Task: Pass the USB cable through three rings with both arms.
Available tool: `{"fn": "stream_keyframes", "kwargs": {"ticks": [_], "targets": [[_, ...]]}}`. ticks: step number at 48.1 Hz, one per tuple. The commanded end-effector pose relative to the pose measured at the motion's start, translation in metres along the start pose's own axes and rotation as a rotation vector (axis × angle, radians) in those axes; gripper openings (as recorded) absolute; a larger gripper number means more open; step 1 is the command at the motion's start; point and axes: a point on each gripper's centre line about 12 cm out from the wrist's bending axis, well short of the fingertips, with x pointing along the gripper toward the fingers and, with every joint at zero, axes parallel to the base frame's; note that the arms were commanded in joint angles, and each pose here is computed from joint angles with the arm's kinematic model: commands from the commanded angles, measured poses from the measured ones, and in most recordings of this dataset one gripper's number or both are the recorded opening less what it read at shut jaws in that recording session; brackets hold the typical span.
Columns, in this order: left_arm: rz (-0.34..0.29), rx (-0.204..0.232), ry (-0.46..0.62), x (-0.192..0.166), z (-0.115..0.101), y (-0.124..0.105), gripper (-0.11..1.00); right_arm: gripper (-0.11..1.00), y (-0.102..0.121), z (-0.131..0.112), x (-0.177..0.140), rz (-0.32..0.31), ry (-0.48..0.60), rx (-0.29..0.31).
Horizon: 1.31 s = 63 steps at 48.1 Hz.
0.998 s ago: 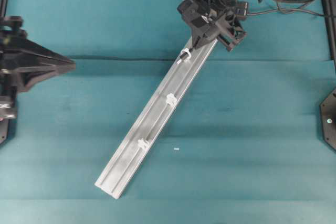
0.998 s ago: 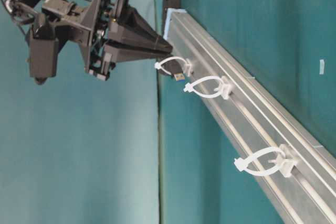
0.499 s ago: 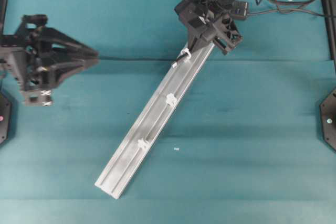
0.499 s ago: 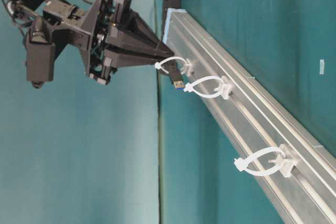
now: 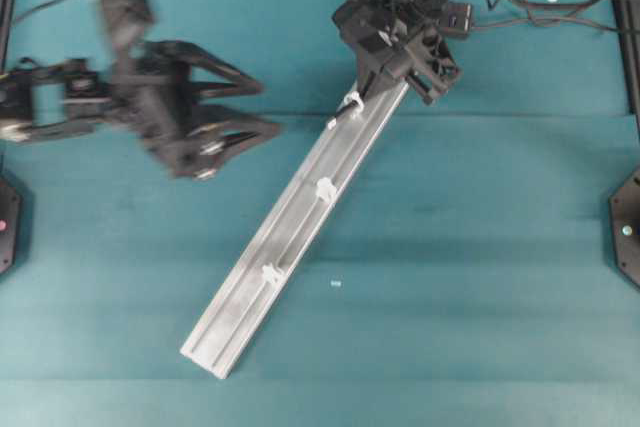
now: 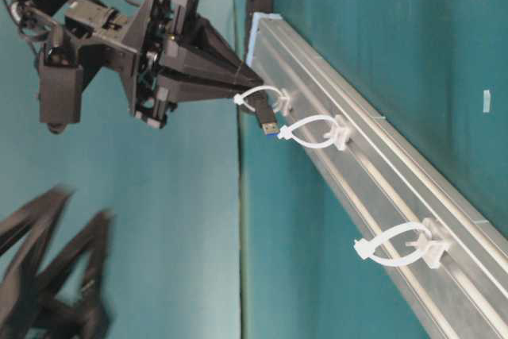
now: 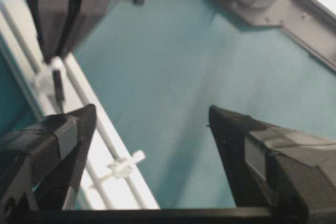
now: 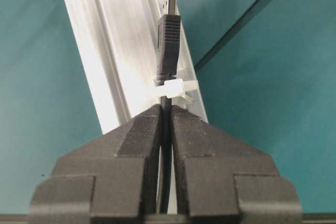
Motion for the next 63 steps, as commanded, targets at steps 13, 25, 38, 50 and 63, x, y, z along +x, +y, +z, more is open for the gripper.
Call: {"fn": "stream_keyframes", "kwargs": {"ticks": [13,25,38,50,63], "targets": [[0.152,-0.069,0.197,0.074,-0.047,0.039,0.92,0.07,0.004,0.003,0.003,0.01,-0.006,-0.004],[0.164,0.015,0.191,0.089,-0.045,0.052,0.92,0.07,0.006,0.002,0.003,0.017,-0.005,0.0],[0.161,0.069,0.187,0.111,-0.04,0.054,0.91,0.07,0.006,0.002,0.004,0.012,-0.01,0.005],[0.162,0.067,0.19,0.121,-0.042,0.055,0.91,0.07,0.005,0.003,0.003,0.006,-0.012,0.008],[0.164,0.07,0.194,0.121,-0.044,0.057,0.9,0.07,0.005,0.002,0.004,0.001,-0.012,0.011]]}}
